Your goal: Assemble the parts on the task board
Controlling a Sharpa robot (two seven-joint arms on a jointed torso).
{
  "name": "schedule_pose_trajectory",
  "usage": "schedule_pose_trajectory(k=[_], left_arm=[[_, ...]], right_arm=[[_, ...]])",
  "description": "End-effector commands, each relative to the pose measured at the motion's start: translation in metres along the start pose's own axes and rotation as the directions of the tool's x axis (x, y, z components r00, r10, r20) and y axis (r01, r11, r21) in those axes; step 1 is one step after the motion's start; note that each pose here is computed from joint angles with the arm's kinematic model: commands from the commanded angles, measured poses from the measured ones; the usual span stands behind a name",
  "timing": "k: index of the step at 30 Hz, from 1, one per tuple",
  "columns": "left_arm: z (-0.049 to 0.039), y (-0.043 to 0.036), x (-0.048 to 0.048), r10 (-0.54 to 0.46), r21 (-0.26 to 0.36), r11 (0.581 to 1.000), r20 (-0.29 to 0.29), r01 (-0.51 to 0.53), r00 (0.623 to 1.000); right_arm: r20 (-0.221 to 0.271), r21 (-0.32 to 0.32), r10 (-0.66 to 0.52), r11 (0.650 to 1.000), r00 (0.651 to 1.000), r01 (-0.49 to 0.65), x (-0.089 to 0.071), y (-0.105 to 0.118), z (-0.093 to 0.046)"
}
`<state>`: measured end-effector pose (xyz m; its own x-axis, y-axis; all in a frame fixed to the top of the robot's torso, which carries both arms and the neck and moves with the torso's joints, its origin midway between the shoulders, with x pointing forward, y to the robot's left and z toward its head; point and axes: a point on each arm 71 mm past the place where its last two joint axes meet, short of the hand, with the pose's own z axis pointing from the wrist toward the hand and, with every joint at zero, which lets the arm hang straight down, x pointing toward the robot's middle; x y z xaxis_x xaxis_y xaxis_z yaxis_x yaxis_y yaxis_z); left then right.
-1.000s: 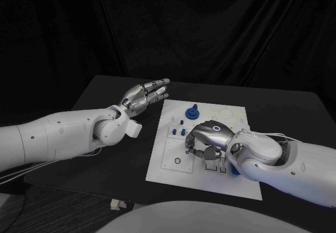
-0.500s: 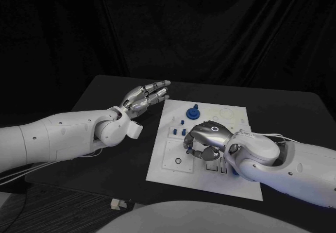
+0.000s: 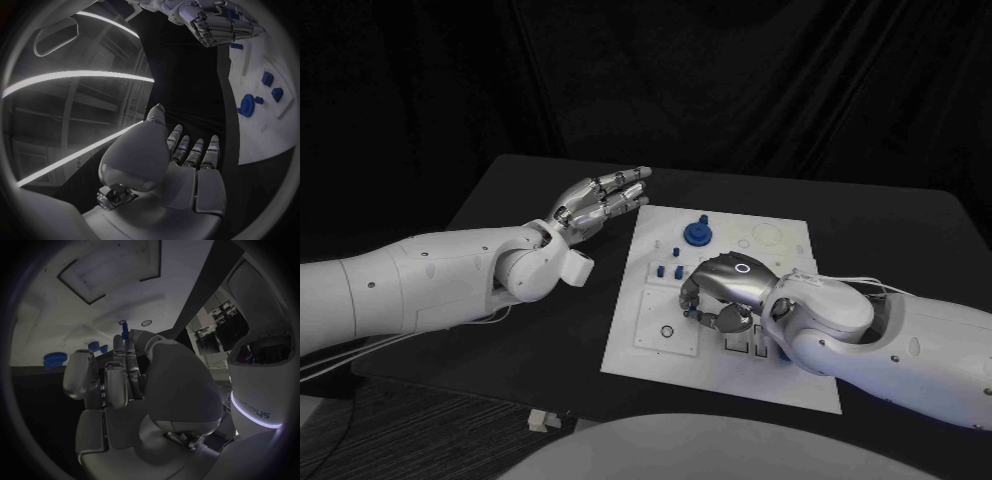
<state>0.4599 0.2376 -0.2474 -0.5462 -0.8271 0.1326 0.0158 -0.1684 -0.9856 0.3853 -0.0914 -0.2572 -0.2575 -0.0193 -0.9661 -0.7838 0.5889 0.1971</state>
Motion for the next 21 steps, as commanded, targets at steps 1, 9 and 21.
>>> schedule_pose_trajectory(k=[1,9,21], left_arm=[[0.0009,0.0001,0.0024,-0.011,0.009,1.0,-0.013,0.011,1.0],[0.0008,0.0006,0.0027,-0.012,0.007,1.0,-0.014,0.012,1.0],[0.0006,0.0011,0.0026,-0.014,0.004,1.0,-0.015,0.014,1.0]], right_arm=[[-0.014,0.008,-0.006,1.0,1.0,0.006,0.0022,0.0,0.0001],[-0.017,0.005,-0.003,1.0,1.0,0.003,0.0042,0.001,0.0008],[-0.004,0.003,0.0,1.0,1.0,0.0,0.0058,0.0006,0.0014]])
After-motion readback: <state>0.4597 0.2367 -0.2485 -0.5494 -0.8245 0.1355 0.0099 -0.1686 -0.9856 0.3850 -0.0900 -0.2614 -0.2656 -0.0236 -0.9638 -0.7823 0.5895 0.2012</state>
